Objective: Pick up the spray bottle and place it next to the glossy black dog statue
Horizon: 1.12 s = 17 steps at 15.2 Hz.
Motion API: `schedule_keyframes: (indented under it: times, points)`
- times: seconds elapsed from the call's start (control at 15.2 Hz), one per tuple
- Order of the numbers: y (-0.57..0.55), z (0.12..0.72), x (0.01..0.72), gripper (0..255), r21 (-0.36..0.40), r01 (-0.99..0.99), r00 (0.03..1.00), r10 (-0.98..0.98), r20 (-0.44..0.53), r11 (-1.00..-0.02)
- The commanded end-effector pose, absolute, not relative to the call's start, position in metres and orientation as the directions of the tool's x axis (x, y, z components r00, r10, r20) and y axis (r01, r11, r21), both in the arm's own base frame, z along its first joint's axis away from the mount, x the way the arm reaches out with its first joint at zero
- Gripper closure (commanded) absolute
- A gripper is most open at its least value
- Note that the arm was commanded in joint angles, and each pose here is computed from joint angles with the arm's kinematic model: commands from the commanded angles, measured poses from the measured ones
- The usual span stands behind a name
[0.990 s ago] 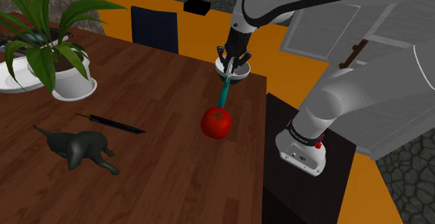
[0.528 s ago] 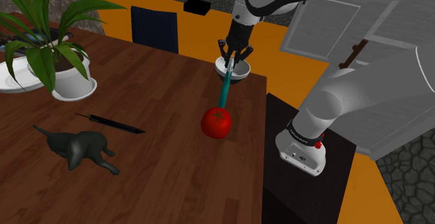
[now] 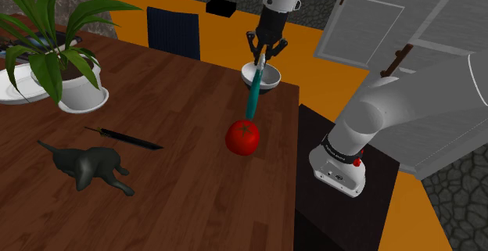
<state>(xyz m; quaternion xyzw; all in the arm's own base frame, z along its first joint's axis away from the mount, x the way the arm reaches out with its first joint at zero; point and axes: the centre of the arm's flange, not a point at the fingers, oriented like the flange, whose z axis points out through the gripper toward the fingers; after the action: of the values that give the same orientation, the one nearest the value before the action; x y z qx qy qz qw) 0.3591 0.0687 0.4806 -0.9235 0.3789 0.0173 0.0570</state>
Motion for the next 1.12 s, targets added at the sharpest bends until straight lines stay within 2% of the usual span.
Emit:
schedule_keyframes:
  times: [0.0, 1.06]
  points:
    - [0.069, 0.492, 0.358, 255, -0.092, -0.702, 0.712, -0.698, -0.075, -0.706]
    - [0.069, 0.576, 0.358, 255, -0.092, -0.702, 0.712, -0.698, -0.075, -0.706]
